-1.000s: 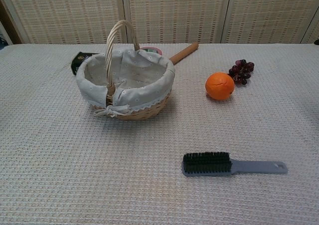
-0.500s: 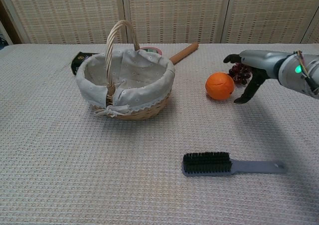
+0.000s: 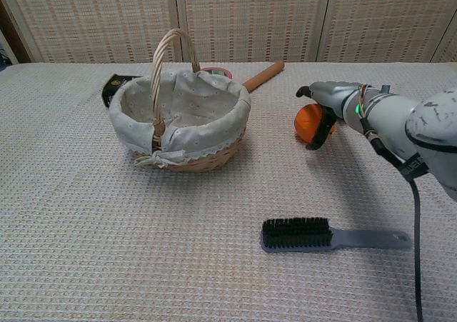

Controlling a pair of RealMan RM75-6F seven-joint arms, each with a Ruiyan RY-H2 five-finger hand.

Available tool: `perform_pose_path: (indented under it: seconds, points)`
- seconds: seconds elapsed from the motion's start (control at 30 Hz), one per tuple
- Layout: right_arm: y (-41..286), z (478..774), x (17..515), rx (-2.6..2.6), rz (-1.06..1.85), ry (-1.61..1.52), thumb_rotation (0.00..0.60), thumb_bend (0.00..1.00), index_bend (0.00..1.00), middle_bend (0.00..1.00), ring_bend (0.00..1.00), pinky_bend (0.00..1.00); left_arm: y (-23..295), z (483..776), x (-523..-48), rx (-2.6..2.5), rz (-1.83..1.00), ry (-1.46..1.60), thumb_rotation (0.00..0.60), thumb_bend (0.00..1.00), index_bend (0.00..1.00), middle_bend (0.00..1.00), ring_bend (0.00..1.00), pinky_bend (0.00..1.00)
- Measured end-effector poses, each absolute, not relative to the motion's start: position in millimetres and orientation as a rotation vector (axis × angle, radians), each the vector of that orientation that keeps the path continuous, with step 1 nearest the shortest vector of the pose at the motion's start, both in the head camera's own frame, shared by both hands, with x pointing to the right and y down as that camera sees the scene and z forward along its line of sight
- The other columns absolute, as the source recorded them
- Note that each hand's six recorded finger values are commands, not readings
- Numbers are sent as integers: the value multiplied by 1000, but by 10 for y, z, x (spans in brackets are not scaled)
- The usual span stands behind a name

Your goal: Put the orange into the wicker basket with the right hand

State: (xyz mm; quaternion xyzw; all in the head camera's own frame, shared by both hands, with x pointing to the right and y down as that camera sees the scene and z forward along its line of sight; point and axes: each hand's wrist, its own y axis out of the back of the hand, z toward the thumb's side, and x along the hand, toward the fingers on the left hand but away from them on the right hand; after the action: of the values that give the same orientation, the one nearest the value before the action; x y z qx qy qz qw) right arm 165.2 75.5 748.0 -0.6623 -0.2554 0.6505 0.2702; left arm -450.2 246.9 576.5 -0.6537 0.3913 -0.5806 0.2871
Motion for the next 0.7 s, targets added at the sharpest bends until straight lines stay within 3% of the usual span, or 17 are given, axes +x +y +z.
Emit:
perform_pose_path:
  seconds: [0.1, 0.2, 0.33, 0.4, 0.47, 0.7]
  points:
    - [752, 7577, 1624, -1778, 1765, -681, 600, 100, 1, 0, 0, 34, 2471, 5762, -4505, -1749, -1553, 1046, 600, 347, 0, 0, 0, 78]
    - [765, 7663, 1584, -1778, 1769, -682, 600, 140, 49, 72, 56, 158, 2472, 5765, -4507, -1750, -1557, 1046, 600, 348, 0, 0, 0, 78]
    - [758, 7719, 1530, -1771, 1748, -708, 600, 268, 91, 434, 473, 602, 2471, 5764, -4511, -1752, -1559, 1049, 600, 349, 0, 0, 0, 78]
    - [748, 7718, 1508, -1764, 1730, -717, 600, 289, 104, 537, 589, 718, 2472, 5762, -4511, -1753, -1559, 1051, 600, 347, 0, 0, 0, 79]
    - [740, 7703, 1496, -1762, 1712, -727, 600, 303, 121, 601, 659, 770, 2474, 5759, -4510, -1754, -1559, 1052, 600, 347, 0, 0, 0, 79]
    - [714, 7512, 1453, -1811, 1621, -818, 600, 309, 165, 616, 676, 775, 2481, 5759, -4507, -1754, -1562, 1051, 600, 348, 0, 0, 0, 79]
